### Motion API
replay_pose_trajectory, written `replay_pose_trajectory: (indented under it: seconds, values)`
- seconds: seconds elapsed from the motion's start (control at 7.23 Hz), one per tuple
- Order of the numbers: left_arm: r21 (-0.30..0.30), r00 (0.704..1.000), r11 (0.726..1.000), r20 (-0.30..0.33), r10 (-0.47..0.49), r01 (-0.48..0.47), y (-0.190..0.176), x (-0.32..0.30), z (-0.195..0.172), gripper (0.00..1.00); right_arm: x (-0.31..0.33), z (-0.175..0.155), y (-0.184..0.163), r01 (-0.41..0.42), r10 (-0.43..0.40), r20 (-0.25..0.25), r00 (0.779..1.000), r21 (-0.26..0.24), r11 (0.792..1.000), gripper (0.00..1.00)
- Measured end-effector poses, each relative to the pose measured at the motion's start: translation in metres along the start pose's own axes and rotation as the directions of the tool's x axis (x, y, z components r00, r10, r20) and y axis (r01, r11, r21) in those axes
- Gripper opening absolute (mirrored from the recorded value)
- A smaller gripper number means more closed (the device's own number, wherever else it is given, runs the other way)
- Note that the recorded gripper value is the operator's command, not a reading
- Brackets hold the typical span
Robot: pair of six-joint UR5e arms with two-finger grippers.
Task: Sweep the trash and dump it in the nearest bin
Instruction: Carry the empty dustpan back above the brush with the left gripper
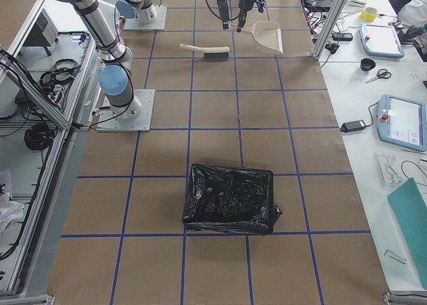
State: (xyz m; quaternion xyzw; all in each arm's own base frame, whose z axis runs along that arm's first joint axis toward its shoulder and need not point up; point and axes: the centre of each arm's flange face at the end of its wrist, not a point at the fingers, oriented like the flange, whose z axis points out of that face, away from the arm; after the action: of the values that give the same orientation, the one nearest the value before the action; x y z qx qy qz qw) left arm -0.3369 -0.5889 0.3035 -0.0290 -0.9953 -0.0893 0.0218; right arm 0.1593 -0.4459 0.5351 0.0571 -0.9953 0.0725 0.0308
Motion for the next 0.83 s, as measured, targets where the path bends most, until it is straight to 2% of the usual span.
replay_pose_trajectory:
  seconds: [0.28,0.83]
  values:
    - [-0.016,1.000,1.000,0.009,0.005,-0.005,0.003,0.020,0.017,0.00,-0.003,0.002,0.001,-0.036,0.036,0.026,0.999,-0.011,0.999,1.00]
    - [-0.049,0.998,0.997,0.018,0.057,-0.056,0.002,0.028,0.045,0.00,-0.005,0.009,0.006,-0.080,0.081,0.035,0.996,-0.036,0.996,1.00]
